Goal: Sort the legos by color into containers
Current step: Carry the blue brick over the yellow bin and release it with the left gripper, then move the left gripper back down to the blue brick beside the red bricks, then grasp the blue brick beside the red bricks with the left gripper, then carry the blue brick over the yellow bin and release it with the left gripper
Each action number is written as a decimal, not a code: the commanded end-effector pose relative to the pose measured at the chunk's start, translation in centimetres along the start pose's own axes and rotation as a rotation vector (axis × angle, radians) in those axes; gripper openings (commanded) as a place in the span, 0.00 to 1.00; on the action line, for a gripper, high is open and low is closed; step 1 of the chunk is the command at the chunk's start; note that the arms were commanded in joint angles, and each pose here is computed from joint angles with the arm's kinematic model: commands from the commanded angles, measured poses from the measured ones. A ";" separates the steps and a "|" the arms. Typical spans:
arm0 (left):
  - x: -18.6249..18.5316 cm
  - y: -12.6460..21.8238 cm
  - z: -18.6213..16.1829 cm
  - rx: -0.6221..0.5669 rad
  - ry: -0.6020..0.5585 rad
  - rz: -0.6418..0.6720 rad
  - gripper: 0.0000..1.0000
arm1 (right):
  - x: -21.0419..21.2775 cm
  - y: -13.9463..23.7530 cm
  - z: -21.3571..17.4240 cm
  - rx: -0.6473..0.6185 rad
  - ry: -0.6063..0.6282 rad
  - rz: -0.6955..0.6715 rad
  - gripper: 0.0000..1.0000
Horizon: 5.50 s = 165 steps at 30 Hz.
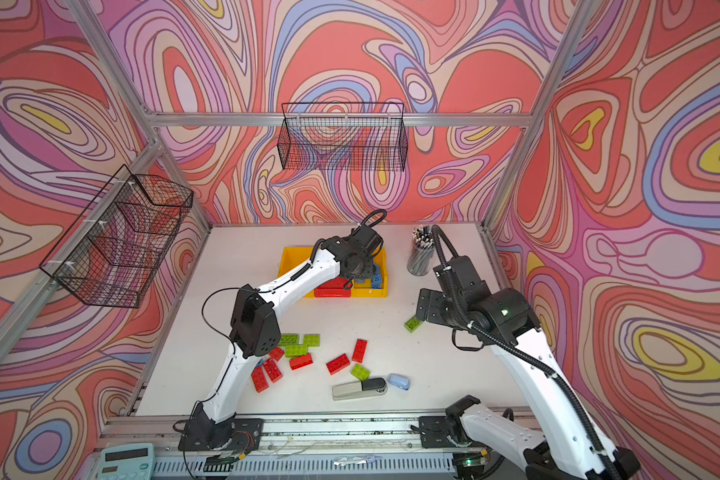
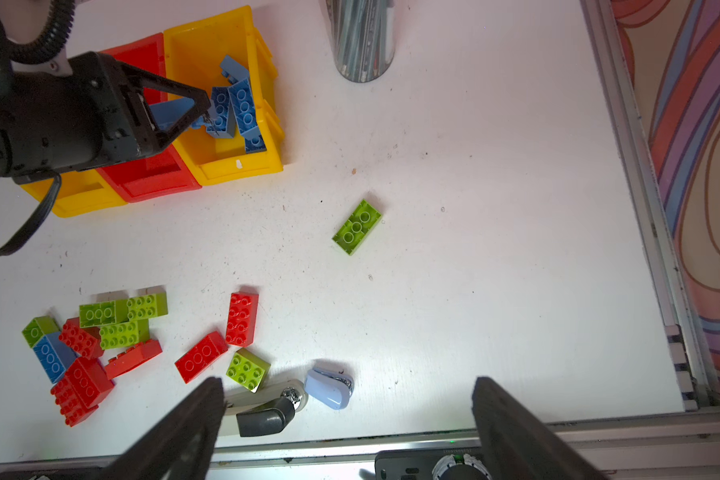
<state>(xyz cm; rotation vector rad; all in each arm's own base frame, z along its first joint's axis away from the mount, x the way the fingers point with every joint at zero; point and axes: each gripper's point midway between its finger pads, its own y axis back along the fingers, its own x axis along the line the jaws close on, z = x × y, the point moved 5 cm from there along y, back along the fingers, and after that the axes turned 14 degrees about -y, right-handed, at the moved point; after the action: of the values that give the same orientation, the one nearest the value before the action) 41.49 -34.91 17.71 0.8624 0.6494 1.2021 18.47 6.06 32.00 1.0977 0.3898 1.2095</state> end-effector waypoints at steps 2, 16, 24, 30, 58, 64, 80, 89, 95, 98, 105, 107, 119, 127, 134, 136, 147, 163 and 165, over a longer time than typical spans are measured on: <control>-0.1 -1.6 1.3 -0.034 -0.003 -0.024 0.33 | -0.7 1.1 0.4 -0.033 -0.047 -0.036 0.98; 0.2 -1.3 3.6 -0.092 0.030 -0.131 0.84 | 0.3 1.1 1.4 -0.062 -0.098 -0.015 0.98; 2.4 3.2 2.0 -0.105 0.061 -0.105 0.90 | 2.0 -1.0 1.8 -0.041 -0.061 0.023 0.98; 7.7 6.0 -4.7 -0.034 0.129 0.082 0.90 | 3.9 -3.2 1.8 0.013 0.020 0.059 0.98; 23.9 13.0 -33.4 0.090 0.799 0.546 0.60 | 6.8 -5.7 0.5 0.147 0.154 0.195 0.98; 23.5 11.8 -33.2 0.079 0.804 0.511 0.58 | 6.4 -5.4 0.4 0.142 0.146 0.188 0.98; 22.3 8.7 -32.4 0.140 0.730 0.484 0.54 | 5.7 -5.0 0.2 0.137 0.126 0.169 0.98; 22.5 7.3 -32.5 0.175 0.726 0.479 0.50 | 5.9 -5.1 0.5 0.134 0.126 0.157 0.98; 22.8 6.4 -33.4 0.204 0.710 0.490 0.42 | 6.3 -5.3 0.8 0.134 0.133 0.156 0.98; 22.7 6.2 -33.3 0.219 0.697 0.497 0.37 | 6.5 -5.4 1.0 0.133 0.139 0.154 0.98; 22.4 6.2 -32.1 0.237 0.695 0.491 0.19 | 7.0 -5.7 1.3 0.130 0.154 0.157 0.98; 22.3 6.6 -31.9 0.246 0.686 0.491 0.14 | 7.1 -5.8 1.4 0.130 0.157 0.157 0.98; 21.7 10.5 -24.2 0.177 0.520 0.510 0.03 | 7.4 -6.6 1.6 0.125 0.161 0.155 0.98; 16.0 9.8 -14.0 0.058 0.247 0.471 0.04 | 6.9 -6.9 1.8 0.102 0.148 0.116 0.98; 9.8 6.7 -6.6 -0.035 0.090 0.355 0.03 | 5.8 -6.5 1.8 0.070 0.112 0.073 0.99; 8.3 5.7 -4.6 -0.071 0.064 0.313 0.04 | 5.5 -6.4 1.7 0.064 0.098 0.062 0.98; 2.5 1.6 2.0 -0.259 -0.084 0.133 0.06 | 4.0 -5.5 1.9 0.022 0.027 0.000 0.98; -0.9 -4.7 4.3 -0.292 -0.147 0.087 0.07 | 3.0 -3.4 2.7 -0.018 -0.050 -0.062 0.98; -0.7 -5.2 4.1 -0.282 -0.149 0.097 0.13 | 2.9 -3.2 2.6 -0.018 -0.068 -0.061 0.98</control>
<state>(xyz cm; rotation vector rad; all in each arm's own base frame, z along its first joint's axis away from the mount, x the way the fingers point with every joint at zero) 47.02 -37.10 15.36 0.7296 0.3370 1.2611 24.14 8.35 30.78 1.0987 0.3850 1.1641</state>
